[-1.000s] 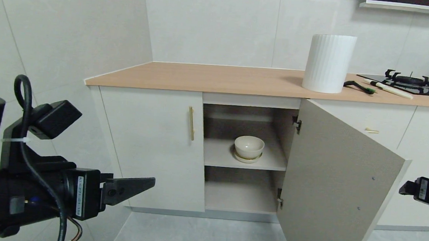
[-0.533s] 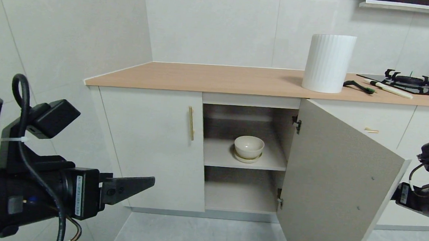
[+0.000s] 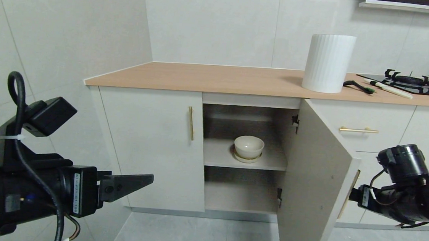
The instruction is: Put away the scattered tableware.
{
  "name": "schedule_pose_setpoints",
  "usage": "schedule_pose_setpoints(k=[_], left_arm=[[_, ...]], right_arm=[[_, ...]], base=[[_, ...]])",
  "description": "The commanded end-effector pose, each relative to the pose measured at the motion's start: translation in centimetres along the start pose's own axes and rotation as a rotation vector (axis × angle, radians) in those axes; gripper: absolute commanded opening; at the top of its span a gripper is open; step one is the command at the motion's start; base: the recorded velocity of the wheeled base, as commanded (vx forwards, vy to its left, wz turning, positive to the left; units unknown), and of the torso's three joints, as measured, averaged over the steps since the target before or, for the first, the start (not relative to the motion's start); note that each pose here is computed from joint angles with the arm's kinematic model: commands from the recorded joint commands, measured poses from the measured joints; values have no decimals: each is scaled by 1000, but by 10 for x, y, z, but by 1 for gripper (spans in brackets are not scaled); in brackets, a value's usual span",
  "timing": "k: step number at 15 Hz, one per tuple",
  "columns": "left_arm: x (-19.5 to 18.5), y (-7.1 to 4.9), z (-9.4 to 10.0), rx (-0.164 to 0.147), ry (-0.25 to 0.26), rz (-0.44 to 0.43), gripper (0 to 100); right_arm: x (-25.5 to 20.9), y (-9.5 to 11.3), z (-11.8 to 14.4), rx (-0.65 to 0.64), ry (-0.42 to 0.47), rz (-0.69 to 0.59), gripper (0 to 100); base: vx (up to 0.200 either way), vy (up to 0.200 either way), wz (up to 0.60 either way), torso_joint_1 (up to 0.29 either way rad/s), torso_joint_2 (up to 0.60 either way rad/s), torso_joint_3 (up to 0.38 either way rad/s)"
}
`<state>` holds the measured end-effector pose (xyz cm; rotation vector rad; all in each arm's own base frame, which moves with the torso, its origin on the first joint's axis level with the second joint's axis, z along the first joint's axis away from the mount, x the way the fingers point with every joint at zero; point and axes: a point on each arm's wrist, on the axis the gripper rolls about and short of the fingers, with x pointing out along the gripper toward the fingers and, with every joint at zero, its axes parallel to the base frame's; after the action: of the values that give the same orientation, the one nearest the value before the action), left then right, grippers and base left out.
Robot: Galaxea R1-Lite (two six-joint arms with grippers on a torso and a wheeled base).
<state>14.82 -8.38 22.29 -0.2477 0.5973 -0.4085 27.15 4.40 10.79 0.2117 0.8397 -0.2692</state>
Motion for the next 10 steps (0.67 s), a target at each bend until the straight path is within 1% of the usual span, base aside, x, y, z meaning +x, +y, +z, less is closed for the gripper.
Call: schedule_pose_setpoints(k=[1, 2, 5, 7, 10], left_arm=[[-1, 0, 0, 0, -1, -2, 100], [-1, 0, 0, -1, -1, -2, 100], [-1, 0, 1, -3, -8, 0, 100], [-1, 0, 1, -3, -8, 0, 100], [-2, 0, 1, -3, -11, 2, 100]], right_arm=[[-1, 24, -8, -52, 9, 59, 100], [2, 57, -10, -114, -8, 155, 100], [5, 108, -7, -183, -15, 298, 100], [14, 133, -7, -213, -2, 364, 100], [31, 152, 0, -214, -11, 390, 100]], base=[[0, 0, 0, 0, 0, 0], [0, 0, 0, 0, 0, 0], [0, 0, 0, 0, 0, 0], [0, 0, 0, 0, 0, 0], [0, 0, 0, 0, 0, 0]])
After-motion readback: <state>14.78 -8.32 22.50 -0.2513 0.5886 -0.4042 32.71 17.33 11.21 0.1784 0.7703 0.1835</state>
